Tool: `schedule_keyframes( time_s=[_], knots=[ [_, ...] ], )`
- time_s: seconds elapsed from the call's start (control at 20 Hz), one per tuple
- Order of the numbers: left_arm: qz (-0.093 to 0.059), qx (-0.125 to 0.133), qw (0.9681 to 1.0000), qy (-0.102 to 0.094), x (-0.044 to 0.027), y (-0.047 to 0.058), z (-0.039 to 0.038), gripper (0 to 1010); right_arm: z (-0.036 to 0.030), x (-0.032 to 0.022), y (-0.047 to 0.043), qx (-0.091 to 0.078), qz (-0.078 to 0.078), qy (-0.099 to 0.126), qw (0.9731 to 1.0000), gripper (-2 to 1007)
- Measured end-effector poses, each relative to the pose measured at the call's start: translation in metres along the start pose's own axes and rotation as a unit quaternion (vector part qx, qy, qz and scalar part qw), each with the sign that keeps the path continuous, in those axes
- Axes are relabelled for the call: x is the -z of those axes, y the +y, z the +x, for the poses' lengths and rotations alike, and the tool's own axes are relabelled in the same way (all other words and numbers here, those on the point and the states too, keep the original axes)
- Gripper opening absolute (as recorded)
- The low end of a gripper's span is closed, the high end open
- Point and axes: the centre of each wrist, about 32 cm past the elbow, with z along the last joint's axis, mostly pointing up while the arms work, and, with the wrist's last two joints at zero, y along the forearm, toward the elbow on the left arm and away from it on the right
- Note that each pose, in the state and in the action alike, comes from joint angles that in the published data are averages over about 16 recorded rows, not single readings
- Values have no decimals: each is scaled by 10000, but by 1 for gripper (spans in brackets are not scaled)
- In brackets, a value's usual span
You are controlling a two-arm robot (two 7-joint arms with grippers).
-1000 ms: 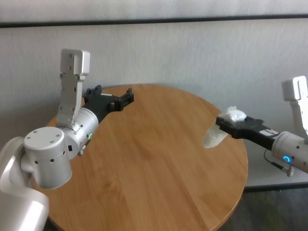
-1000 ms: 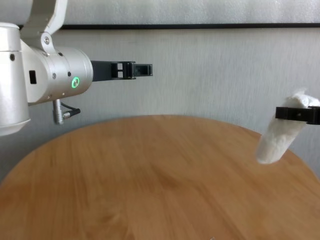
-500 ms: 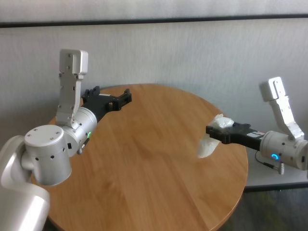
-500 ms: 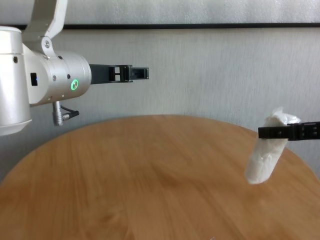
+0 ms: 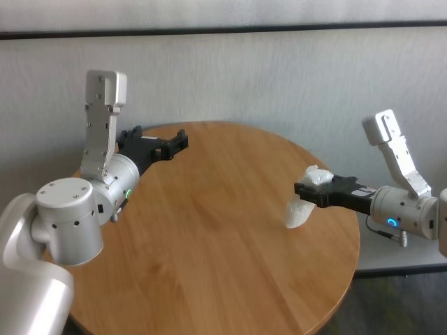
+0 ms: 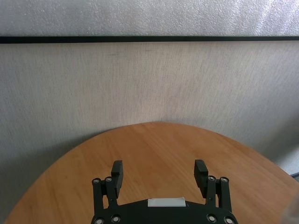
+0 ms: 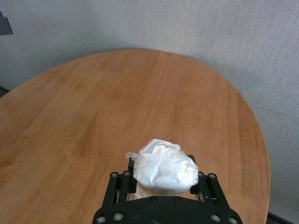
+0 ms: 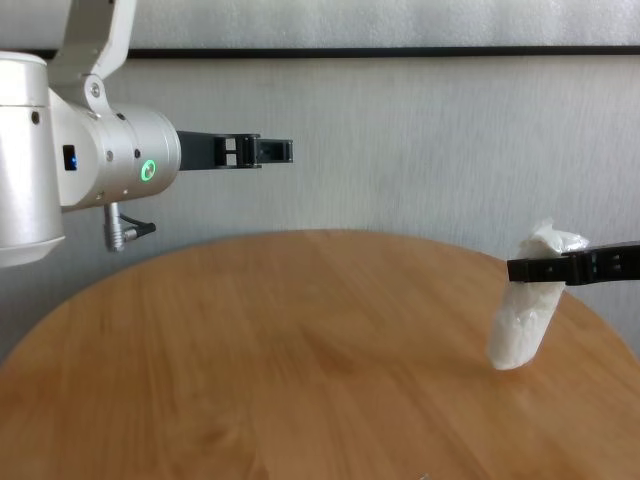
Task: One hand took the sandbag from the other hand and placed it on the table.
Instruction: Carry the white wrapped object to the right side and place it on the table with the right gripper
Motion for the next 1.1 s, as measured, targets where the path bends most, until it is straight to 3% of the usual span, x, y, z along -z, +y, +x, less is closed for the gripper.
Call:
schedule_keyframes(
  time_s=[0.35, 1.1],
  knots=[
    [24, -15, 10000, -4, -5, -6, 1, 1002, 5, -6, 10, -2, 10, -39, 10000, 660],
    [10, -4, 10000, -8, -6, -2, 2, 1002, -1, -1, -3, 0, 15, 14, 10000, 965]
  ],
)
